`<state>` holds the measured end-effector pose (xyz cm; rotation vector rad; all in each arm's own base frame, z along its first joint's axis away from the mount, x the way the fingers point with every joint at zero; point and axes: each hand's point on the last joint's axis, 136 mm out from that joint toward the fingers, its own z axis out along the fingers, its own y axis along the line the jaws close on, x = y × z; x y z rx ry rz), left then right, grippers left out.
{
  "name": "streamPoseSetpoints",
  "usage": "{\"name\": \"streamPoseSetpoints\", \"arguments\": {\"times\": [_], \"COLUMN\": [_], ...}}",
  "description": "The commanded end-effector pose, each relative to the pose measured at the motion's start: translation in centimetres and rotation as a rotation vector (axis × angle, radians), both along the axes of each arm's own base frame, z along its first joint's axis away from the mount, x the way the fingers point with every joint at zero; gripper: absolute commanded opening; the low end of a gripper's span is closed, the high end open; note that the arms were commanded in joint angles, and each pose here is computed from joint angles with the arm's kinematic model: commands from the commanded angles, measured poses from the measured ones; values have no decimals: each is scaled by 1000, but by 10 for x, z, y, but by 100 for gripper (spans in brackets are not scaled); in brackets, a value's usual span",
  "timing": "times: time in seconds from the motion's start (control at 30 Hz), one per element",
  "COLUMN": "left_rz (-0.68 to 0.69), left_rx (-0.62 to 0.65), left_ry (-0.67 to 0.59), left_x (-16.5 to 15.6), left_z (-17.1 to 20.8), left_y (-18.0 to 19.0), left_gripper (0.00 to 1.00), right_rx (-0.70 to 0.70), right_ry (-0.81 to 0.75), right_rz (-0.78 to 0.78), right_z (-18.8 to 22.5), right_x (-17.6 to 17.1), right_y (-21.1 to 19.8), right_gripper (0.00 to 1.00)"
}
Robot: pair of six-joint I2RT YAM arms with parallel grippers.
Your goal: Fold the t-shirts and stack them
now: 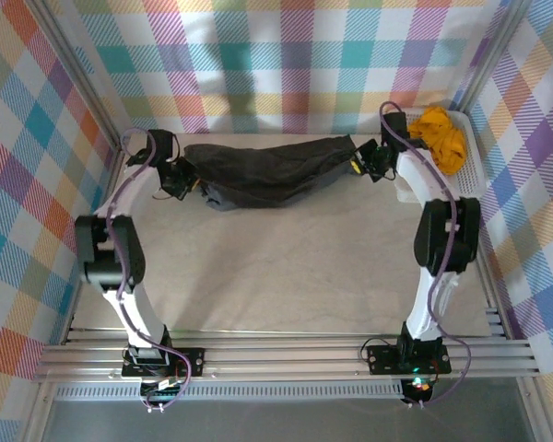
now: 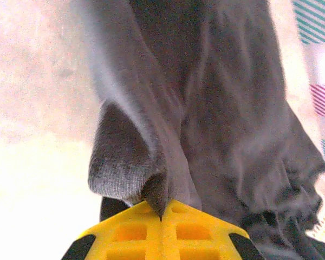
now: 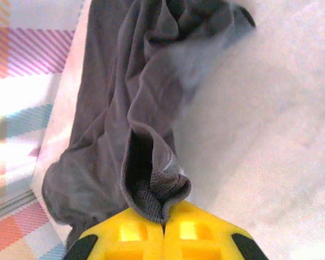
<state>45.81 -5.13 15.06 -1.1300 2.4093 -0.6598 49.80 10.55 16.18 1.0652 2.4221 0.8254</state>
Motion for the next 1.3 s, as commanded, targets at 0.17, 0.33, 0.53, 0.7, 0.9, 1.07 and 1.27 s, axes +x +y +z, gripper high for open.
{"name": "streamPoseSetpoints", "arguments": {"times": [0.17,0.33,0.53,0.7,0.9,1.07,1.27], "left_rz": [28,-5,-46,33,12,-26,-6], "left_rx": [-103,-165,93,166,210,233,174], "left_ry": [239,326,262,242,257,352,322], "left_x": [-188,-239,-222,-195,-151,-150,-148], "left_z": [-38,-75,-38,-30,-61,-97,-115], "left_y": [-34,-45,1,46,62,65,57], "left_gripper": [0,23,81,70,49,47,45], "right_rx": [-155,-234,-314,-404,-424,-413,-402], "right_ry": [249,353,401,377,347,341,350], "right_rz": [-31,-5,68,62,89,97,106], "right_z": [-52,-98,-115,-106,-94,-89,-91], "right_x": [-161,-211,-214,-209,-194,-191,-192], "right_y": [-26,-42,-53,-78,-81,-79,-78], "right_gripper": [0,0,0,0,0,0,0]}}
